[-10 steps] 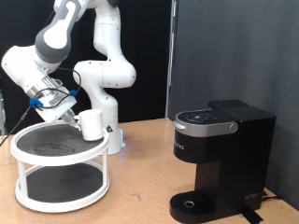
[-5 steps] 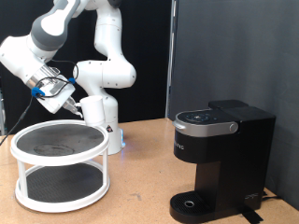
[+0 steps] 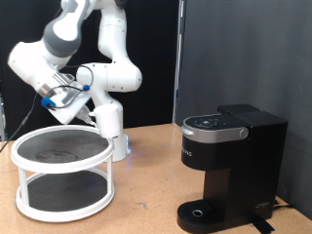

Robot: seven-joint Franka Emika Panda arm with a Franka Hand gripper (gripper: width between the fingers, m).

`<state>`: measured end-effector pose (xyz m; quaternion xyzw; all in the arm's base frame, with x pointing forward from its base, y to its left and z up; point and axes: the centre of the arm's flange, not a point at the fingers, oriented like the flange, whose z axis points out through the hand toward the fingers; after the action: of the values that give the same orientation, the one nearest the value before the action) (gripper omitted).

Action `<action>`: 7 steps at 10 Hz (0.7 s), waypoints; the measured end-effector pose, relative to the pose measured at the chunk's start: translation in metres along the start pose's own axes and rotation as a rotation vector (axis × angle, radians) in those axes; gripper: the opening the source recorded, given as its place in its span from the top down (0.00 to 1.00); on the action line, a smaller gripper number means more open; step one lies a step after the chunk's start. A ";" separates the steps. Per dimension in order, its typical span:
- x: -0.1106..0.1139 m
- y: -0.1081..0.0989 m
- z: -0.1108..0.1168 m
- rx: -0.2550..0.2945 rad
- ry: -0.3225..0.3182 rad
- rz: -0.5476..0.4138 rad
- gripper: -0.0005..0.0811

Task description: Make a cup of coffee with the keurig machine

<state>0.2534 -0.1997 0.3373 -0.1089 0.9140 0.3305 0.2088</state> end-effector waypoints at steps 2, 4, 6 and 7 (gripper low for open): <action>-0.023 0.009 0.022 0.040 -0.023 0.046 0.99; -0.046 0.019 0.043 0.092 -0.044 0.101 0.99; -0.065 0.031 0.064 0.111 -0.053 0.112 0.99; -0.070 0.036 0.074 0.113 -0.051 0.110 0.99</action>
<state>0.3269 -0.1204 0.3377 -0.0383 0.9300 0.2922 0.2196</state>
